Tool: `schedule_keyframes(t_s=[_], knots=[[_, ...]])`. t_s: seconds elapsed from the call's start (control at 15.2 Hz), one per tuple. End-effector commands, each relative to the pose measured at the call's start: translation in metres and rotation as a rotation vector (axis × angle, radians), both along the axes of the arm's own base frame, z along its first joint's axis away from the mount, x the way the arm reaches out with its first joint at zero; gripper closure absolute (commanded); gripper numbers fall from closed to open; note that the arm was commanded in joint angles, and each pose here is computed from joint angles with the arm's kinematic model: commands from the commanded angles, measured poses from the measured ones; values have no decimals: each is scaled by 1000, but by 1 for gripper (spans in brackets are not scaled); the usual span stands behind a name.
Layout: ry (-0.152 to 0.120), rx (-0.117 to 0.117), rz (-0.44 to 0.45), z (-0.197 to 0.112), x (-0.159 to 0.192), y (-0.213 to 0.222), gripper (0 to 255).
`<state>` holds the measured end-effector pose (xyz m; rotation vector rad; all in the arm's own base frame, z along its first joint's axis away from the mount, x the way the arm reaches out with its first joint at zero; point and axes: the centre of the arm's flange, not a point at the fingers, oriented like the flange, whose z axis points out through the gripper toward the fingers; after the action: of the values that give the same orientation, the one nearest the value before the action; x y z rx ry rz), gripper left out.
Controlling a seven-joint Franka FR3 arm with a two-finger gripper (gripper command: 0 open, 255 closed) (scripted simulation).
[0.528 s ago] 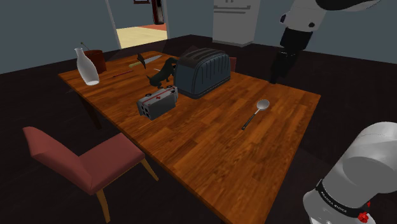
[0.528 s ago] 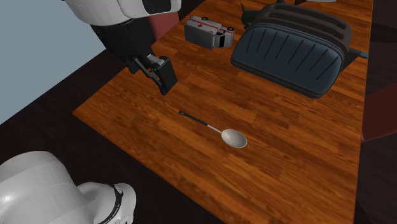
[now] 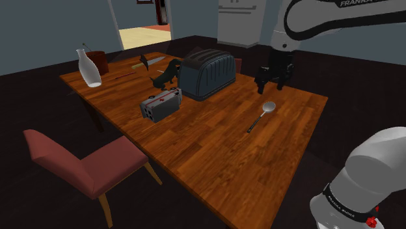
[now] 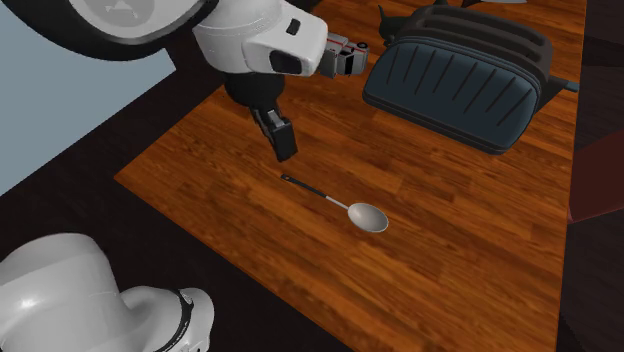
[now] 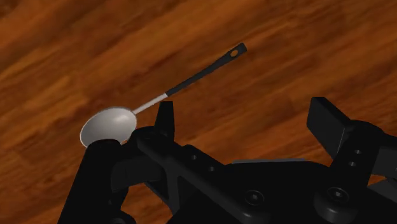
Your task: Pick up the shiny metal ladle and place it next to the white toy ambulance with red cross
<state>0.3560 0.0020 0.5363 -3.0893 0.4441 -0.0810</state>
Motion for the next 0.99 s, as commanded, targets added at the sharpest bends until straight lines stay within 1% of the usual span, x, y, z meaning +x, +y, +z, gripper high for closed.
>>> schedule_keyframes(t_s=[0.0,0.46,0.86,0.92], knots=[[15,-10,-150,-21,19,-2,0],[73,-48,-640,-94,68,-37,0],[122,-81,-1060,-157,90,-84,0],[124,-82,-1078,-159,90,-86,0]])
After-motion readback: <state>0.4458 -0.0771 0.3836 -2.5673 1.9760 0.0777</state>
